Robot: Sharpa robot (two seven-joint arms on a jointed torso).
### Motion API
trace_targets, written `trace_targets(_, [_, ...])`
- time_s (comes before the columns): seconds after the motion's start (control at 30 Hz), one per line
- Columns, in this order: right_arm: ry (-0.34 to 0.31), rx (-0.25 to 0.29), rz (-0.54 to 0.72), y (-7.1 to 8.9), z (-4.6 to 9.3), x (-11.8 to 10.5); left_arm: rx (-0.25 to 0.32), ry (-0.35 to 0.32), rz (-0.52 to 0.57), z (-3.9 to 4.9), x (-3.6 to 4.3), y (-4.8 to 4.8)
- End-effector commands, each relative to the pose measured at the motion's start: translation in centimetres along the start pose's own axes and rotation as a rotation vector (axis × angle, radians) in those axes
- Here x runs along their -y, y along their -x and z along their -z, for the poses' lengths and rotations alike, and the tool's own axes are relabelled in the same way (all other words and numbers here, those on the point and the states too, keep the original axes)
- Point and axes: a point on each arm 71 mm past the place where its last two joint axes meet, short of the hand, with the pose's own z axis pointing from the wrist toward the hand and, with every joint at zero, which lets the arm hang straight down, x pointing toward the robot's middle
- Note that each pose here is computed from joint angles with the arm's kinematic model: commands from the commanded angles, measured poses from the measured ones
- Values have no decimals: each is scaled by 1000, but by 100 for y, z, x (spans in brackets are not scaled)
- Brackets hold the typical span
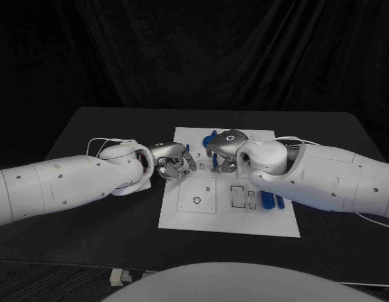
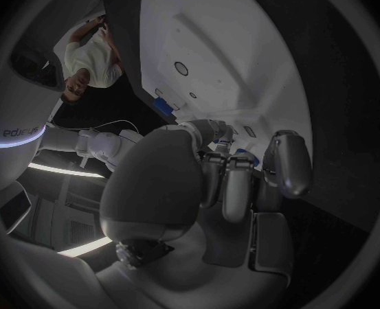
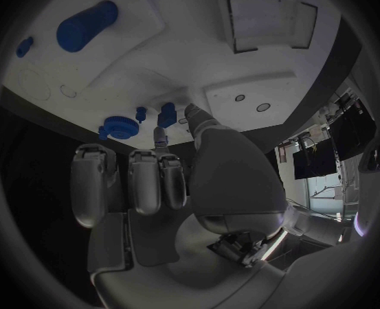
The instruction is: Assemble the parts on the task board
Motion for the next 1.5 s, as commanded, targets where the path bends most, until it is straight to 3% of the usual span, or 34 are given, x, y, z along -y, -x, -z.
trace_targets(0.03, [28,79,-17,41,33,-11,7,-24,8,-2,28,-2])
trace_targets(0.2, [72,202,-71,121,166,28,51,-57,6,24,49,29])
trace_targets(0.37, [115,407,-194,402,429,258,111,-94,1,79,86,98])
trace_targets(0.5, [90,529,-258,650,622,538,139,-103,-13,82,129,213])
trace_targets(0.67, [36,602,-298,807,843,835,121,-77,-41,0,213,423])
trace_targets(0.8, [-20,614,-382,822,989,1023,73,-36,-21,-134,318,640])
trace_targets(0.83, [-22,614,-387,821,995,1032,69,-32,-17,-143,323,652])
trace_targets(0.97, [-57,615,-435,802,1079,1157,-36,45,45,-299,410,807])
trace_targets(1.03, [-70,613,-447,791,1108,1203,-116,107,78,-383,441,850])
trace_targets(1.27, [-89,591,-461,731,1138,1281,-408,356,107,-624,485,849])
trace_targets(1.37, [-91,579,-465,684,1148,1291,-468,423,88,-731,535,853])
trace_targets(1.5, [-92,565,-470,622,1153,1291,-493,483,69,-849,592,874])
